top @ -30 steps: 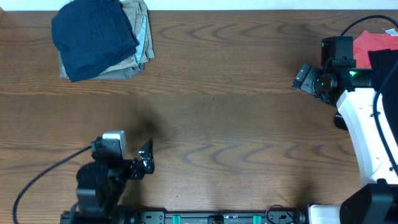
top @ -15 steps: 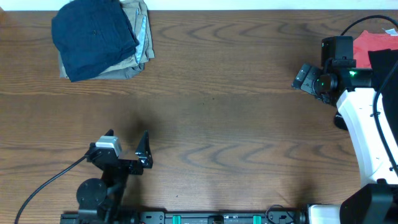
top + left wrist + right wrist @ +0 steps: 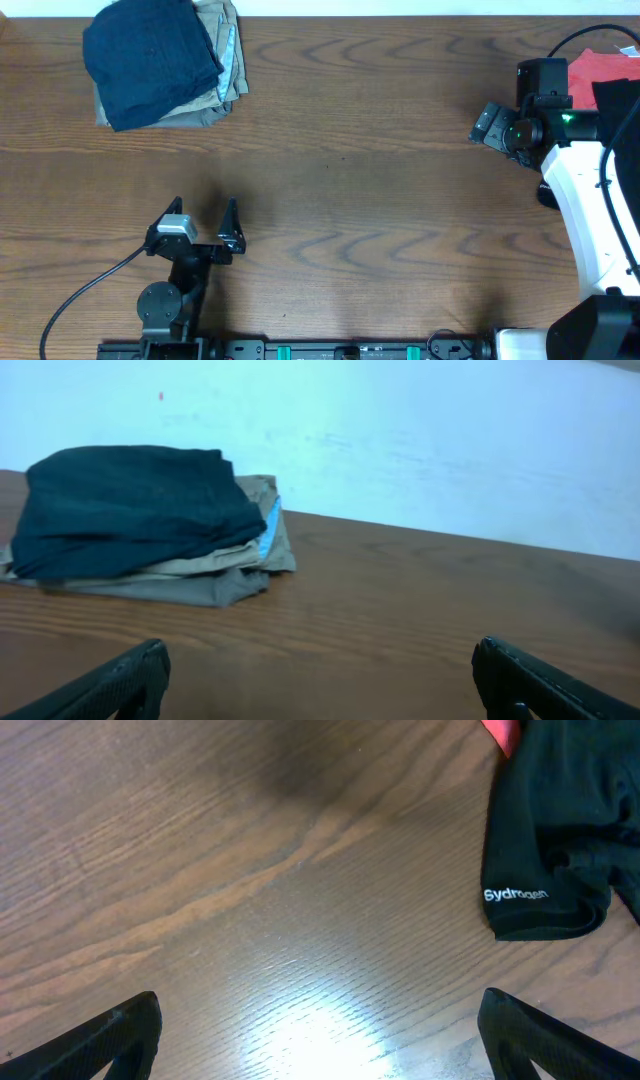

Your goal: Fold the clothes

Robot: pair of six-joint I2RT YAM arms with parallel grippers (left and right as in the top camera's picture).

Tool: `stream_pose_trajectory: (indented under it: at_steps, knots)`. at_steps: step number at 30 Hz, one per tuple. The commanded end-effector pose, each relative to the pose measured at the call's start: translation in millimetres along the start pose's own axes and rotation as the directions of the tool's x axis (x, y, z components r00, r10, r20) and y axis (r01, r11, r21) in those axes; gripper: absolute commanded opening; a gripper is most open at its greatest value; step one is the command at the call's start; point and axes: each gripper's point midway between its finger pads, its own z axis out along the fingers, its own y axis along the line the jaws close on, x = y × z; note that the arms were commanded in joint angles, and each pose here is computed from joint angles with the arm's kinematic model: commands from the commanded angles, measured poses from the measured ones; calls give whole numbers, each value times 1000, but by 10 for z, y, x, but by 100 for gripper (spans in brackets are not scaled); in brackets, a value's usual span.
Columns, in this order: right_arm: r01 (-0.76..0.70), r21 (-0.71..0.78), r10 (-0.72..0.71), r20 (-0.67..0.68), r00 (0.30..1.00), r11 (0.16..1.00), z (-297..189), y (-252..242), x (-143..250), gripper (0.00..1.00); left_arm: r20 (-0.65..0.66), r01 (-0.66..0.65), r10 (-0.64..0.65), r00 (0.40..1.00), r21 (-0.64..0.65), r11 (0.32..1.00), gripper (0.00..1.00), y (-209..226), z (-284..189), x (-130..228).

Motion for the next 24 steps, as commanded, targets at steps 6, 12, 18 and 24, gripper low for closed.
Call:
stream_pose_trajectory:
  at_steps: [6, 12, 18, 24]
  knots:
    - [-6, 1, 6, 4, 1000, 1000, -8, 4, -8, 99, 49, -19, 21, 999, -50, 999, 98, 125, 16, -19]
    - [-6, 1, 6, 4, 1000, 1000, -8, 4, -8, 99, 24, -17, 19, 1000, -58, 998, 98, 142, 18, 42]
    - [-6, 1, 6, 4, 1000, 1000, -8, 3, -8, 99, -93, -16, 7, 996, -93, 996, 98, 233, 1, 330]
    - [-6, 1, 6, 4, 1000, 1000, -8, 3, -8, 99, -87, -15, 6, 996, -108, 994, 98, 270, -2, 315]
